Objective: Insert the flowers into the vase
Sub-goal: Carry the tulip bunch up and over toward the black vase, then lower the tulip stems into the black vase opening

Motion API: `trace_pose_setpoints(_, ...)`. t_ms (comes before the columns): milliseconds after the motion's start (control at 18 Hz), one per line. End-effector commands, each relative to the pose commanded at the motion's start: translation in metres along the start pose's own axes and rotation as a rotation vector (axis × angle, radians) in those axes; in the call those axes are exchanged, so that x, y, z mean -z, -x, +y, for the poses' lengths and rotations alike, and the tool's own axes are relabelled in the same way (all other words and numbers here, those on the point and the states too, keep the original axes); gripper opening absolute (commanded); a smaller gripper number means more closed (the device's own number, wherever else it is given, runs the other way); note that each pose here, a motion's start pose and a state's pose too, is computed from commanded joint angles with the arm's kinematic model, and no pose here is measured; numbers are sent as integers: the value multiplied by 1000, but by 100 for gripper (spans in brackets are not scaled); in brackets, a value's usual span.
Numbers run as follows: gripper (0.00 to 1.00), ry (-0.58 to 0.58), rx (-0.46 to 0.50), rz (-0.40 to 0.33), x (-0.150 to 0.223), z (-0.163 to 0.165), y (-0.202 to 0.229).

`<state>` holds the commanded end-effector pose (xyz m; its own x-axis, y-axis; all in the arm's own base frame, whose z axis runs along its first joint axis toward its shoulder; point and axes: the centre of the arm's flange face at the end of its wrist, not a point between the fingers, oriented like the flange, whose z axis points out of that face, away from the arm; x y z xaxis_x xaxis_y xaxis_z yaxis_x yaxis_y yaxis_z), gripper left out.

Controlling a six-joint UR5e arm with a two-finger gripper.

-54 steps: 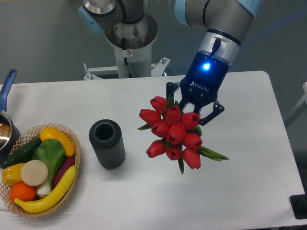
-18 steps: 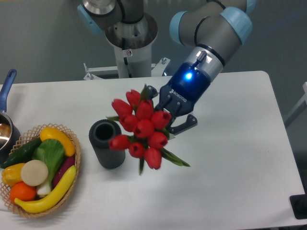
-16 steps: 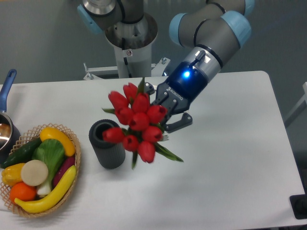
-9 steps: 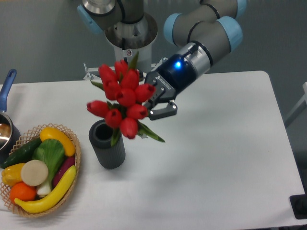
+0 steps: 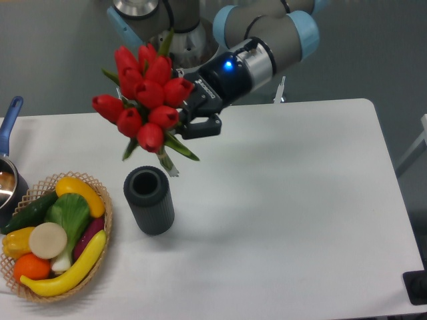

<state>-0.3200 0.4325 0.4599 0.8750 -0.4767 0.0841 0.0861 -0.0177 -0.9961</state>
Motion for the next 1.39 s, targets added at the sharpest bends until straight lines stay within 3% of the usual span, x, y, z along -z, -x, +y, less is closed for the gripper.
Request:
trace_pose_setpoints(611, 33, 8, 13, 94, -47, 48, 6)
trace_pose_setpoints(1389, 33, 17, 62, 85, -43, 106, -5)
